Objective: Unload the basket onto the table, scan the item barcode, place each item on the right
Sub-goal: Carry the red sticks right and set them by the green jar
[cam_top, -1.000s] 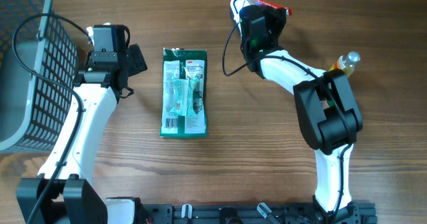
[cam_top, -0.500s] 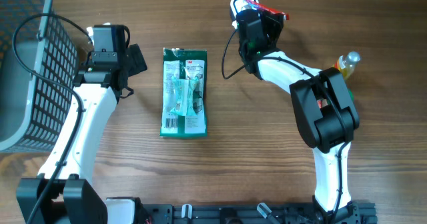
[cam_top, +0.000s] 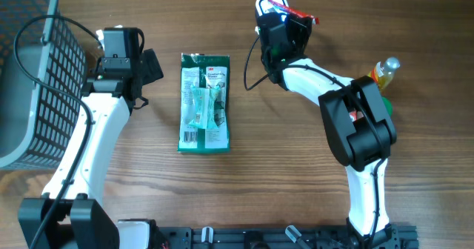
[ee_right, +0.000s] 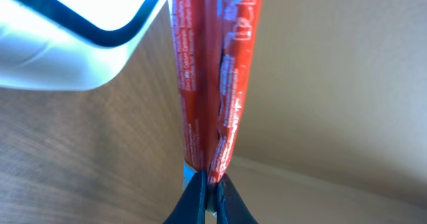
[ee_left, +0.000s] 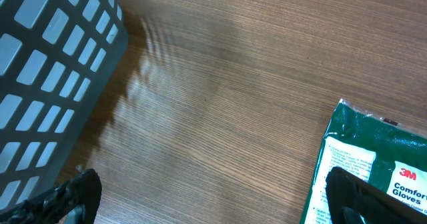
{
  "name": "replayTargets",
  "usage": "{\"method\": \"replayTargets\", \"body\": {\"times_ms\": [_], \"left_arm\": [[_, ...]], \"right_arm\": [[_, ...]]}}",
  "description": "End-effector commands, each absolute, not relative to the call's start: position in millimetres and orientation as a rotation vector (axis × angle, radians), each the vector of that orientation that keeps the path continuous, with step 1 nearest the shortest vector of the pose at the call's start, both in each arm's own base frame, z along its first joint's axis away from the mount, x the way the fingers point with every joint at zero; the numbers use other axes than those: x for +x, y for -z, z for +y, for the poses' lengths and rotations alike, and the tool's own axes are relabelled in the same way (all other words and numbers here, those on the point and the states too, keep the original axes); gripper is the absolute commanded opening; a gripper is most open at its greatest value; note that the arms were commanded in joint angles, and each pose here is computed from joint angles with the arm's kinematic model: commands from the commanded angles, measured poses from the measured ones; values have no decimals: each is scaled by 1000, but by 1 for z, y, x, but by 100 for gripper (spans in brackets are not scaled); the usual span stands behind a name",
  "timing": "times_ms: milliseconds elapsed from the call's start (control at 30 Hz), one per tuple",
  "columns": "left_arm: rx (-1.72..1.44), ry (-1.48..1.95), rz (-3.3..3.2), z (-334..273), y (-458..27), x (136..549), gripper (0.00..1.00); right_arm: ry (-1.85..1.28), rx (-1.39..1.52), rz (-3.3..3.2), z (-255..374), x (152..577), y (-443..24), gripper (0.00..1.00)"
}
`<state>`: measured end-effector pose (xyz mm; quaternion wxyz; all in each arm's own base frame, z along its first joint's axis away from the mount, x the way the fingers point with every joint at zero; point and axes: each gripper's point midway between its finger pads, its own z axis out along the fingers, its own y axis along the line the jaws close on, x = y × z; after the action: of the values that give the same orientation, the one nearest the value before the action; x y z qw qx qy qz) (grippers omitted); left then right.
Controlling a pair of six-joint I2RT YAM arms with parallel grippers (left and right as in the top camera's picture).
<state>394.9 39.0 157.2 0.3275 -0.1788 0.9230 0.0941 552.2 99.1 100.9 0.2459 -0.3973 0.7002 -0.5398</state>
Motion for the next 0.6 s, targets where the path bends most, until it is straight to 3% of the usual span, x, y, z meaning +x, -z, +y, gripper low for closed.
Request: {"method": "replayTargets", "body": {"times_ms": [0, 333, 567], "left_arm": [[-468, -259, 2402, 42, -162, 397, 100], [-468, -259, 2402, 42, -162, 397, 100], [-468, -259, 2402, 42, -162, 397, 100]], "right_arm": [[1365, -968, 1920, 108, 547, -137, 4], [898, -794, 2227, 103, 476, -169, 4], [333, -657, 2739, 100, 387, -119, 4]]}}
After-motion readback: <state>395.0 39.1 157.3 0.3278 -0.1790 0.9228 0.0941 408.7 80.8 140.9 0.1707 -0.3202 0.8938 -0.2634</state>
